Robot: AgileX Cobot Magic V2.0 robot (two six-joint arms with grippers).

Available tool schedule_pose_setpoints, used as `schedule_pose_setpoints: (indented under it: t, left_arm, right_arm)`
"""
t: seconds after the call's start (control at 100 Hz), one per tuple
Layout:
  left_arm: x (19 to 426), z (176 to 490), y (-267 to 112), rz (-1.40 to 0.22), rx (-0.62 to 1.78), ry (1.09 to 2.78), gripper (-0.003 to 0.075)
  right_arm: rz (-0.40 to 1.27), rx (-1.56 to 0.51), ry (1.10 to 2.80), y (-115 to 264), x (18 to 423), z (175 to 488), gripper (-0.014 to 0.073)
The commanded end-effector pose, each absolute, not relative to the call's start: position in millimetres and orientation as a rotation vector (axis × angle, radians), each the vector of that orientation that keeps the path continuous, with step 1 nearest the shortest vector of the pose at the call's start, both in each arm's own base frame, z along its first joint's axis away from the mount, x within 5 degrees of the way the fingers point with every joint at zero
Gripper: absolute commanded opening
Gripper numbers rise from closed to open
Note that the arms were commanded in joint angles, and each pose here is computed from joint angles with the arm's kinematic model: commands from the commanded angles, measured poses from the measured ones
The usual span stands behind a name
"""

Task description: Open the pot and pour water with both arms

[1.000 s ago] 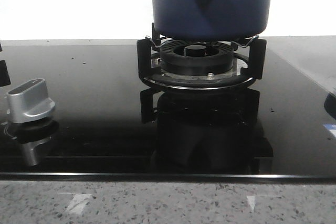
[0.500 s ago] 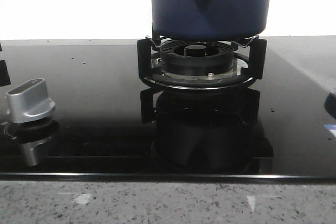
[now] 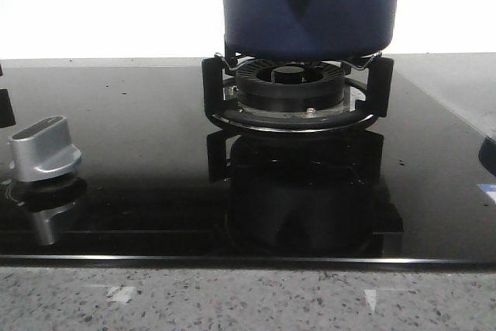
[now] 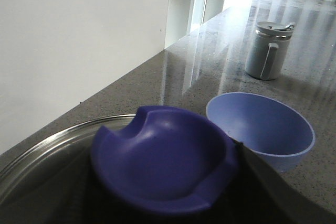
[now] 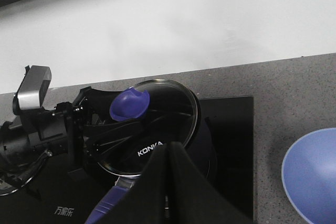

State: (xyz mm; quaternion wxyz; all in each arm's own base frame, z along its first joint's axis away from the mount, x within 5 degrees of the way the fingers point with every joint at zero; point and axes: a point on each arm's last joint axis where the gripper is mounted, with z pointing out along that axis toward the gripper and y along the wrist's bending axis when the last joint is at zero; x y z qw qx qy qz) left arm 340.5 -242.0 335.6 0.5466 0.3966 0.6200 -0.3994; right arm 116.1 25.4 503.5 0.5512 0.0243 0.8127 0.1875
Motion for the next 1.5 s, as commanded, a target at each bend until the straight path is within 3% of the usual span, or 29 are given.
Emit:
schedule_pose_setpoints:
  t: [0.0, 0.41, 0.58, 0.78, 1.02, 1.21, 1.49]
  left_arm:
    - [328, 376, -241, -1.025, 0.861, 1.342, 0.0253]
    - [327, 376, -242, -1.028, 0.864, 1.341, 0.0258]
    - [328, 376, -242, -1.023, 0.856, 1.346, 0.0365]
    - [328, 376, -242, -1.023, 0.853, 1.347, 0.0393]
    - [328, 377, -242, -1.021, 0.854, 1.343, 0.0606]
    - [326, 386, -239, -1.024, 0.859, 1.311, 0.061]
    - [307, 437, -206, -0.97, 0.814, 1.196, 0.0608]
  right_arm:
    - [0.443, 0.051, 1.824, 25, 113, 515, -0.0069]
    - [0.443, 0.051, 1.824, 25, 113, 515, -0.0069]
    - [0.443, 0.051, 1.824, 25, 113, 515, -0.0069]
    - [0.443, 0.05, 1.828, 25, 113, 515, -0.0069]
    - [0.443, 0.05, 1.832, 25, 113, 515, -0.0069]
    - [0.44, 0.046, 1.832, 25, 113, 515, -0.0069]
    - [0.413, 0.016, 1.829, 25, 113, 515, -0.0069]
